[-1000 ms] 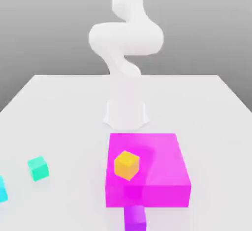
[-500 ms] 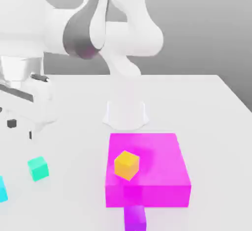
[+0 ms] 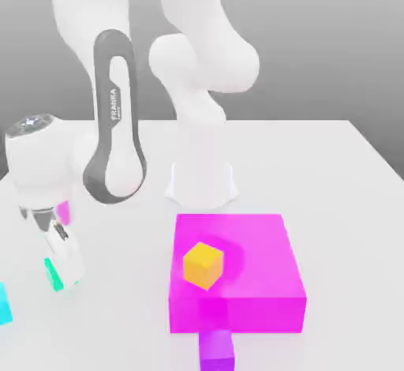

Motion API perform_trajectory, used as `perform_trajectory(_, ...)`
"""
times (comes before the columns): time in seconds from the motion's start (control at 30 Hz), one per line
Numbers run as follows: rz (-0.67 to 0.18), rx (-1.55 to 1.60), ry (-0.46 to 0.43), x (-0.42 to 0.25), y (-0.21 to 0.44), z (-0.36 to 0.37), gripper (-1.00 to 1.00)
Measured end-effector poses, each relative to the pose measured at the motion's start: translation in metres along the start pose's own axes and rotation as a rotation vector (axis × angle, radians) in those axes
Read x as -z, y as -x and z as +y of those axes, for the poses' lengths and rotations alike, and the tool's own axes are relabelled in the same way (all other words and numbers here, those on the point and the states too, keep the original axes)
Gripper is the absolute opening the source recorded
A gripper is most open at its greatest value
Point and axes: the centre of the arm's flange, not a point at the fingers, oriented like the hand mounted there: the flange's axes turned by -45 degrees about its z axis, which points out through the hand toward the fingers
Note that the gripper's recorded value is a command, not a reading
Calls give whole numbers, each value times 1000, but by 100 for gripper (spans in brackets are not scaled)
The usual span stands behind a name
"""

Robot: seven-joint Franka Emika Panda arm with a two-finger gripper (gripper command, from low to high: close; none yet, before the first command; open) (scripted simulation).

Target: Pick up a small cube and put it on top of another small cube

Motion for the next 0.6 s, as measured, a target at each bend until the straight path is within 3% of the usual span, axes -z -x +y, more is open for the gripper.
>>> perform_trajectory(0.3,0,1,-1,55,0,-1,-100)
perform_trajectory(0.6,-11,491,-25,149,92,-163,-100)
